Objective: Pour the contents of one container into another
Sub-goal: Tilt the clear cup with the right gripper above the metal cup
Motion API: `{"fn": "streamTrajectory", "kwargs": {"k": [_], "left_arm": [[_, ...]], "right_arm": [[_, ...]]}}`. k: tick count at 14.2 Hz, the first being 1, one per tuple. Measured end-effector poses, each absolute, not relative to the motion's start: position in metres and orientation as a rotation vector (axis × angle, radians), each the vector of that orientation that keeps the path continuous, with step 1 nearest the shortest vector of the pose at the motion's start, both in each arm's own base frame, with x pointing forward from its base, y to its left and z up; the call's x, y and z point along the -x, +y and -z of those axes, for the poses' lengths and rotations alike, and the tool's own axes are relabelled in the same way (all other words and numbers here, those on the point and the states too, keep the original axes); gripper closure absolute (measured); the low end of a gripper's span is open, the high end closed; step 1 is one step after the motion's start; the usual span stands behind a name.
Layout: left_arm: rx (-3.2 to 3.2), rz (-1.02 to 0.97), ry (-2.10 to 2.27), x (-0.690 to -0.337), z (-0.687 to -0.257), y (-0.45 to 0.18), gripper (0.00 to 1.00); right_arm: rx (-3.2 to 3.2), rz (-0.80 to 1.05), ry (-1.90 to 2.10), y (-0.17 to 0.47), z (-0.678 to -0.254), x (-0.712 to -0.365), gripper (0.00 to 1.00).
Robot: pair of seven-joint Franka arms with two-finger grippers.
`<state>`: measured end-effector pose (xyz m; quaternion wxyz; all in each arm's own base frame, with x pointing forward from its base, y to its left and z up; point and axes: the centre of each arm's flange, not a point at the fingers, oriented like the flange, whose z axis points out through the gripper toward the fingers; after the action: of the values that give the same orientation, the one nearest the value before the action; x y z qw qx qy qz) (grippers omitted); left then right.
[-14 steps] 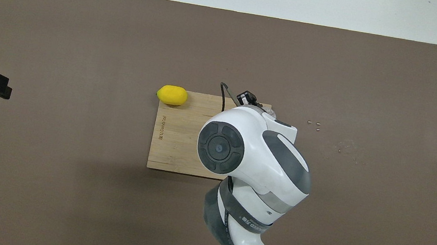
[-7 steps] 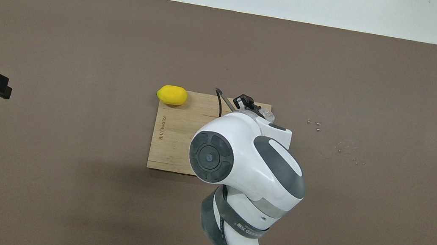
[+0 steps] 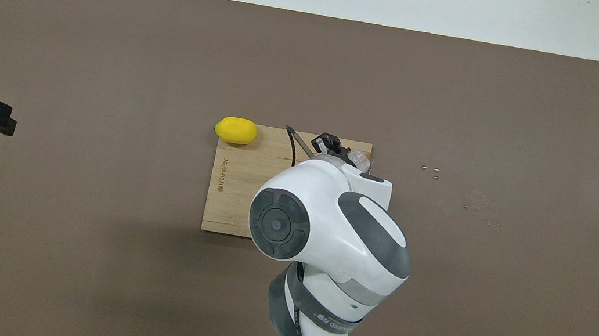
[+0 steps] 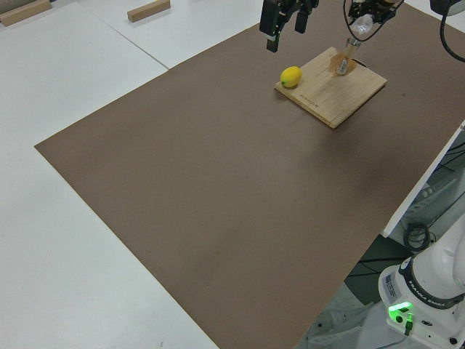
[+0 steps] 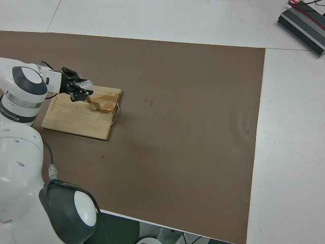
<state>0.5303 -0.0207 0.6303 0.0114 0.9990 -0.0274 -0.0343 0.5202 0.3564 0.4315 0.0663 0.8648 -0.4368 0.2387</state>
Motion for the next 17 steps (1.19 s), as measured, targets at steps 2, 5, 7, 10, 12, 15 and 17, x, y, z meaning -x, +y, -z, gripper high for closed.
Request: {"fn": "streamTrajectory", "kwargs": {"k": [2, 5, 7, 10, 12, 15, 17], "left_arm": [[-3.116, 0.107, -0.085, -0.530, -0.630, -0.021, 0.00], [-3.116, 0.107, -0.085, -0.530, -0.630, -0.021, 0.00], [-3.116, 0.107, -0.086, -0.530, -0.630, -0.021, 0.00], [-3.116, 0.107, -0.086, -0.530, -0.630, -0.021, 0.00], [-3.116, 0.107, -0.086, -0.530, -0.630, -0.021, 0.00], [-3.116, 0.106, -0.086, -0.530, -0.630, -0.021, 0.00], [-3.116, 0.105, -0.089, -0.531, -0.631, -0.021, 0.00]], "right_arm": [[-2.607, -0.722, -1.320, 0.356, -0.433, -0.521, 0.49], [-2.607, -0.697, -1.366, 0.352, -0.437, -0.526, 0.49], [-2.607, -0.664, -1.409, 0.348, -0.440, -0.529, 0.49], [-2.605, -0.576, -1.491, 0.342, -0.439, -0.532, 0.49], [-2.597, -0.523, -1.547, 0.336, -0.438, -0.536, 0.49], [-2.582, -0.446, -1.622, 0.327, -0.435, -0.541, 0.49], [-2.579, -0.395, -1.658, 0.321, -0.433, -0.545, 0.49]]}}
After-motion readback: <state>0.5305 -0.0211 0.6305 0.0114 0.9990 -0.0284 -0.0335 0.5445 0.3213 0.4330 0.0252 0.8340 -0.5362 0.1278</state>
